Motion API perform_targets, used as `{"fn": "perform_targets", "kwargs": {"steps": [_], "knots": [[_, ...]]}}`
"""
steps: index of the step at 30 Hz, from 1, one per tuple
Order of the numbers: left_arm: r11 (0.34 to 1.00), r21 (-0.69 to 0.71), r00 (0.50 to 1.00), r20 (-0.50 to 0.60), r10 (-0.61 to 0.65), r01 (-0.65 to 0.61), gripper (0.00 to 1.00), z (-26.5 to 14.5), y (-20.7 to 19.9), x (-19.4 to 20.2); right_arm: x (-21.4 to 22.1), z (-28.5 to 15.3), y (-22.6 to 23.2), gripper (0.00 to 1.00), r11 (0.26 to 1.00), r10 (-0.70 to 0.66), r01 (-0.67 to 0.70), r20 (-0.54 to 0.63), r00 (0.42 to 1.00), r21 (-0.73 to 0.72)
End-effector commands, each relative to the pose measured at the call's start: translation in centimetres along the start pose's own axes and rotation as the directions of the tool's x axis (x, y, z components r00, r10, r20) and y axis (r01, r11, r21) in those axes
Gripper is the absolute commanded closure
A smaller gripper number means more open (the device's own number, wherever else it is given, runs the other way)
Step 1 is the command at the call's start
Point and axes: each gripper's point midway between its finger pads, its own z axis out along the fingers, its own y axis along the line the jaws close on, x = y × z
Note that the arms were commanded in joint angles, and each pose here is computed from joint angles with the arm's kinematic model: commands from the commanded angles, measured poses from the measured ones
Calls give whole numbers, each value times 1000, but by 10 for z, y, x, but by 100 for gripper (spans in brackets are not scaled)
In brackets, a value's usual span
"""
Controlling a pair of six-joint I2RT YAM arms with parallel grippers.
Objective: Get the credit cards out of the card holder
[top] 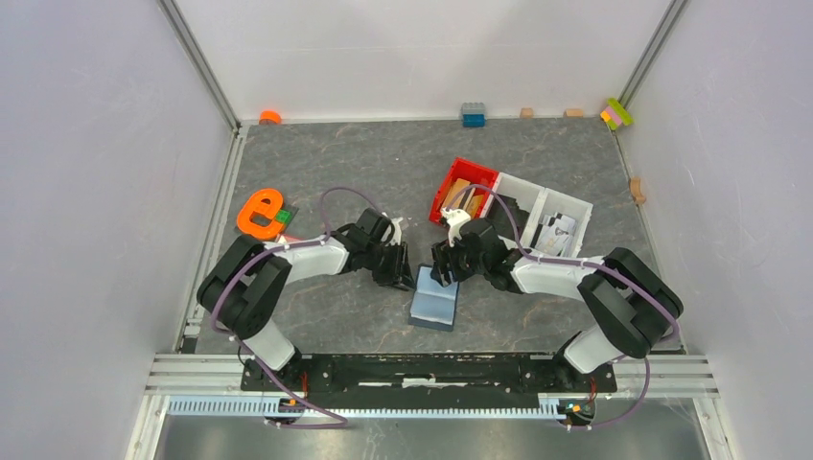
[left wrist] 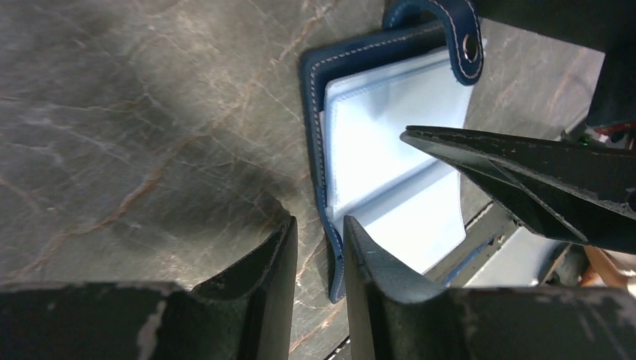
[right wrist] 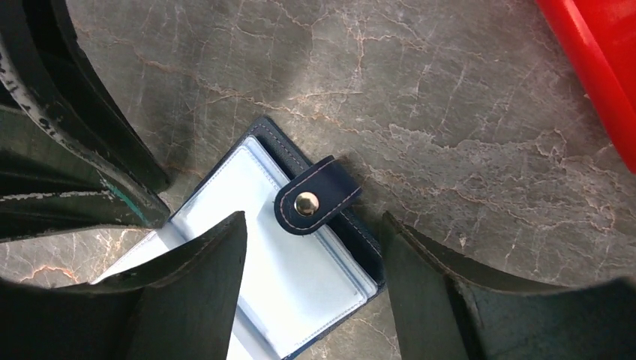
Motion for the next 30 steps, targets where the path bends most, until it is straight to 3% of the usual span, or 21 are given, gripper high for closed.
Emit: {"fn": "perform_targets", "kwargs": {"steps": [1, 9, 14, 18, 21, 23, 26, 27, 30], "knots": [[995, 102, 1000, -4, -16, 16, 65, -1, -19, -1, 5, -2, -1, 27, 1000, -16, 17, -34, 999, 14], [1000, -10, 990, 141, 28, -27, 64, -25, -7, -19, -17, -36, -8, 11, 996, -14, 6, 91, 996, 85], [998, 35, 984, 171, 53, -60, 65, -34, -18, -20, -5, -54, 3, 11, 996, 90, -92, 141, 986, 12], [989, 110, 981, 178, 81, -101, 77, -35, -34, -20, 26, -65, 23, 16, 959, 265, -245, 144, 953, -139], [980, 142, 976, 192, 107, -136, 97, -33, -42, -21, 50, -69, 28, 30, 931, 338, -311, 136, 931, -191], [975, 161, 971, 205, 121, -155, 98, -30, -47, -23, 60, -69, 28, 50, 935, 331, -308, 118, 936, -177], [970, 177, 968, 217, 125, -165, 98, -26, -50, -27, 73, -67, 21, 92, 953, 296, -287, 86, 951, -101], [970, 179, 967, 220, 125, -166, 98, -24, -50, -28, 79, -66, 19, 100, 956, 288, -282, 74, 955, -80], [968, 182, 967, 221, 129, -171, 98, -16, -49, -30, 101, -62, 14, 100, 957, 289, -288, 19, 957, -33]]}}
